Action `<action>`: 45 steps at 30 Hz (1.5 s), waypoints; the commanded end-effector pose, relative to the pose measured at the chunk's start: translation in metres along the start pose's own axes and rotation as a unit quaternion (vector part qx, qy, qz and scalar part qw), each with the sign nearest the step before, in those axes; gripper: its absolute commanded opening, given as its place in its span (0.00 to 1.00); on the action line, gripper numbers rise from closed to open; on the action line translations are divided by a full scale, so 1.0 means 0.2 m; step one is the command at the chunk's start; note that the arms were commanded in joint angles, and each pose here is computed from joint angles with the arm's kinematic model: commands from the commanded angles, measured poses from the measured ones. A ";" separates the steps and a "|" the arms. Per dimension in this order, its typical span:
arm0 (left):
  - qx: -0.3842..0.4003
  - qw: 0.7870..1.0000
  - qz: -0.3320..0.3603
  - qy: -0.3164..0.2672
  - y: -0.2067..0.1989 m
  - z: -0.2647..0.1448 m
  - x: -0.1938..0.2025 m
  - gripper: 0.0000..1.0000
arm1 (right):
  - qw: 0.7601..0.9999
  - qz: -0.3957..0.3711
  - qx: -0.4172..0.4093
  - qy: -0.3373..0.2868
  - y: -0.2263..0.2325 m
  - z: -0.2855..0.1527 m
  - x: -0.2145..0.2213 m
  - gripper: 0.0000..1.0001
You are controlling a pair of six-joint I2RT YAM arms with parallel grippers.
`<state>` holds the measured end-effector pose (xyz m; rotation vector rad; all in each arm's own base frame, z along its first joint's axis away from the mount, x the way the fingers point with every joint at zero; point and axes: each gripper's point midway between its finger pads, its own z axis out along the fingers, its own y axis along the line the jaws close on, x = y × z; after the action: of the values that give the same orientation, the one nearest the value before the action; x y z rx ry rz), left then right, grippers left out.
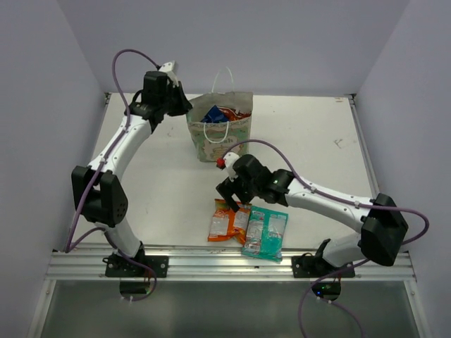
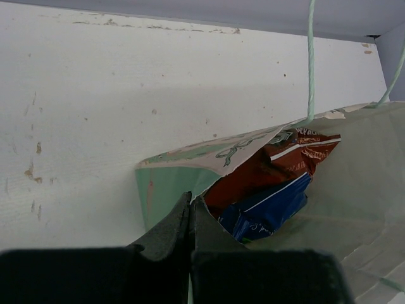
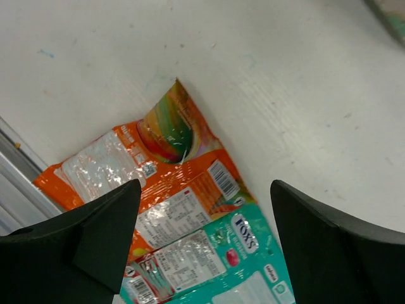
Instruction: Place the snacks into the paper bag
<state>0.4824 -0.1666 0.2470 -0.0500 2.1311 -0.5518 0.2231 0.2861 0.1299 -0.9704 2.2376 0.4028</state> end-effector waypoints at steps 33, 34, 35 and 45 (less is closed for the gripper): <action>0.028 0.999 0.040 -0.007 -0.07 -0.02 -0.07 0.00 | 0.995 0.060 0.064 -0.040 0.06 -0.44 -0.16 0.00; 0.028 0.999 0.040 -0.006 -0.07 -0.02 -0.07 0.00 | 0.995 0.054 0.074 -0.043 0.03 -0.55 -0.20 0.00; 0.027 0.999 0.040 -0.004 -0.07 -0.01 -0.07 0.00 | 0.990 0.050 0.085 -0.101 0.00 -0.72 -0.43 0.00; 0.033 0.999 0.038 -0.010 -0.09 -0.01 -0.11 0.00 | 0.897 -0.018 0.248 -0.367 -0.33 -1.03 -1.29 0.00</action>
<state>0.4866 -0.1703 0.2512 0.0252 2.1360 -0.5470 0.2559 0.2597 0.4692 -0.4746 1.5974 0.3373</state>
